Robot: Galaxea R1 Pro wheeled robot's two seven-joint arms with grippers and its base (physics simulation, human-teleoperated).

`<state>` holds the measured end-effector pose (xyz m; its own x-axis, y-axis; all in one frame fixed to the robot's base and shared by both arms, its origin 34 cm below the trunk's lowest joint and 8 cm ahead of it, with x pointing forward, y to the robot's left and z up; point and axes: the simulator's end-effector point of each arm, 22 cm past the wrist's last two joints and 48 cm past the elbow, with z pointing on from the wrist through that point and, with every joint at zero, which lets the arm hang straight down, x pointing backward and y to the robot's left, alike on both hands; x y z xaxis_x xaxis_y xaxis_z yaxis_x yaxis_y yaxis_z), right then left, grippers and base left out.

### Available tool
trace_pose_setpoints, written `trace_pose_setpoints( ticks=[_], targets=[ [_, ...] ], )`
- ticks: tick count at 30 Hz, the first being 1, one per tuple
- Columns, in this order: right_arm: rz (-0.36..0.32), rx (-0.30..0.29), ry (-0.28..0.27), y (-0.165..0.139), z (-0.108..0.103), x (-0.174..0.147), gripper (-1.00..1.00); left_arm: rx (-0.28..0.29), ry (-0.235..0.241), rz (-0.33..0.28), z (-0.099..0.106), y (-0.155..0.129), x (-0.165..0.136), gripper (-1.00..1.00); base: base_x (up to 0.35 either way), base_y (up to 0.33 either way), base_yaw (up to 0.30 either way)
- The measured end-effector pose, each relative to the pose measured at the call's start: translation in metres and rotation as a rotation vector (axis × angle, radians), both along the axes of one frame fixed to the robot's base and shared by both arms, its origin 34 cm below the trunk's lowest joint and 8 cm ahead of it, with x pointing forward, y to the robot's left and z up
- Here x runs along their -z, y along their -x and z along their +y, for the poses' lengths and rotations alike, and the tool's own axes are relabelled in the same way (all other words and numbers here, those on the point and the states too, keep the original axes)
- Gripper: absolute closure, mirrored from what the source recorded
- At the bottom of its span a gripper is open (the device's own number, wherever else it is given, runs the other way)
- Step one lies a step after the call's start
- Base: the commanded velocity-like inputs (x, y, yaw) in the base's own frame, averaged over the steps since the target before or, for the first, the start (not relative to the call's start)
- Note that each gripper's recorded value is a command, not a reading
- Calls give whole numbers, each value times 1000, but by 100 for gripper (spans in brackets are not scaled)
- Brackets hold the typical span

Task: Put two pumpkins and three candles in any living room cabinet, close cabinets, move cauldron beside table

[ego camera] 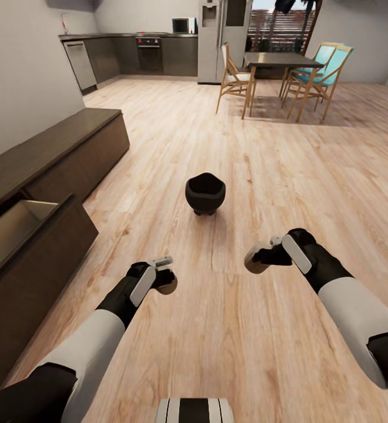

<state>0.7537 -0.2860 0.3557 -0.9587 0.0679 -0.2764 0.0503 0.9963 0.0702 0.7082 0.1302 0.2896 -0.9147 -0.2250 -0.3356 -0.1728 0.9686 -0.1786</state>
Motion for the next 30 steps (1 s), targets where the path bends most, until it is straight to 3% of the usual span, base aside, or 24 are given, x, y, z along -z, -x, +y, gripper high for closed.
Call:
trace_pose_setpoints(
  ticks=[7,17,20,30],
  targets=[
    [28,-3,0,25,2,8,100,-8,2,-37,1,-7,-18,100,0,0,0],
    [-1,-1,9,25,0,-14,100,-11,-8,-77,4,-15,-45,100,0,0,16],
    [15,-1,10,39,-1,-8,100,-18,-22,-86,15,-16,-50,100,0,0,140],
    [-42,-6,100,58,-19,7,100,-49,-41,-134,36,-23,-69,100,0,0,179]
  ],
)
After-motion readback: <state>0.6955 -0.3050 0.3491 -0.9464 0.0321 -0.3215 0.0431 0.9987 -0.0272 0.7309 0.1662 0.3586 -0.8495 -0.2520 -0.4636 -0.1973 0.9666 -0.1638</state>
